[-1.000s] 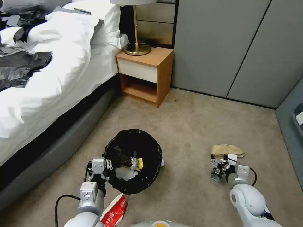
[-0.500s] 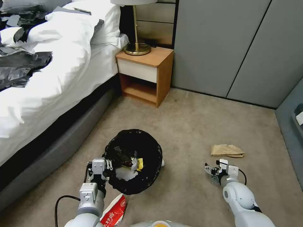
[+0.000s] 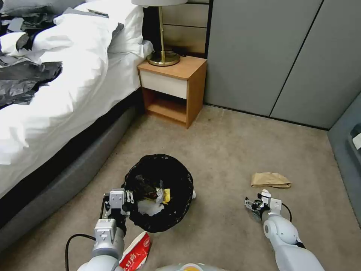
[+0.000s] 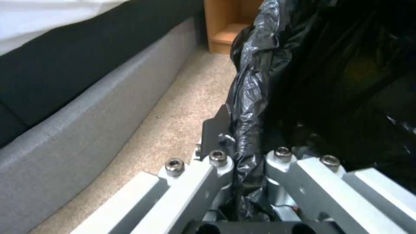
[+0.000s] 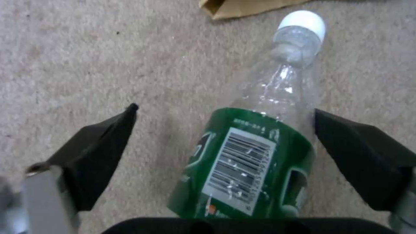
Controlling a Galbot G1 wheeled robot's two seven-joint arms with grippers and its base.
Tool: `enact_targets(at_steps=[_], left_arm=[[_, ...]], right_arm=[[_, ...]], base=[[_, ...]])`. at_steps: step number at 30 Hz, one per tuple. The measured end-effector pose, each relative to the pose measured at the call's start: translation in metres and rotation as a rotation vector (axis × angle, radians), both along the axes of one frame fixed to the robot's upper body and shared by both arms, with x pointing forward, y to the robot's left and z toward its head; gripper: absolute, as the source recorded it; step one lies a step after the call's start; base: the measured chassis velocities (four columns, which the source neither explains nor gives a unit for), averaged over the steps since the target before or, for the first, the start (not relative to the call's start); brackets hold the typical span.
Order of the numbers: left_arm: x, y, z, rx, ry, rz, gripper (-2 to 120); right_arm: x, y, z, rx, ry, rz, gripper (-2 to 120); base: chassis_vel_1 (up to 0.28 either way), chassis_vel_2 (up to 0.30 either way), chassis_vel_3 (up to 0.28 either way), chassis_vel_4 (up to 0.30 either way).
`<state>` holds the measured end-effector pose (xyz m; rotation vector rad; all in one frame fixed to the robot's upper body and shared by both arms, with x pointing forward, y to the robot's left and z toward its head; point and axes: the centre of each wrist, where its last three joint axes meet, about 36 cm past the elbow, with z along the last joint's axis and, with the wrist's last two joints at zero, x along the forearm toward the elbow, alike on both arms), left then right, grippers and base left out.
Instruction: Pick up the trash bin, then pick up the garbage from the floor and place it into the trash bin.
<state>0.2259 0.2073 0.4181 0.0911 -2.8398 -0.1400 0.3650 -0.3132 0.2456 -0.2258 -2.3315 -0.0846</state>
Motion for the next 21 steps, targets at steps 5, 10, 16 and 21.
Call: enact_targets(at_steps=[5, 10, 16, 21], left_arm=[[0.000, -0.001, 0.000, -0.002, -0.001, 0.004, 1], [0.000, -0.002, 0.000, -0.005, -0.003, 0.006, 1], [0.002, -0.002, -0.001, -0.005, -0.003, 0.007, 1], [0.002, -0.001, -0.002, -0.005, 0.000, 0.008, 1]], right_arm=[[0.008, -0.005, -0.013, -0.002, 0.010, -0.018, 78], [0.010, -0.009, -0.030, 0.006, 0.017, -0.028, 59], [0.009, -0.006, -0.036, 0.002, 0.005, -0.023, 35], [0.007, -0.006, -0.039, -0.007, -0.003, -0.021, 26]], base=[[0.000, 0.000, 0.000, 0.000], [0.000, 0.000, 0.000, 0.000], [0.000, 0.000, 0.000, 0.000], [0.000, 0.000, 0.000, 0.000]])
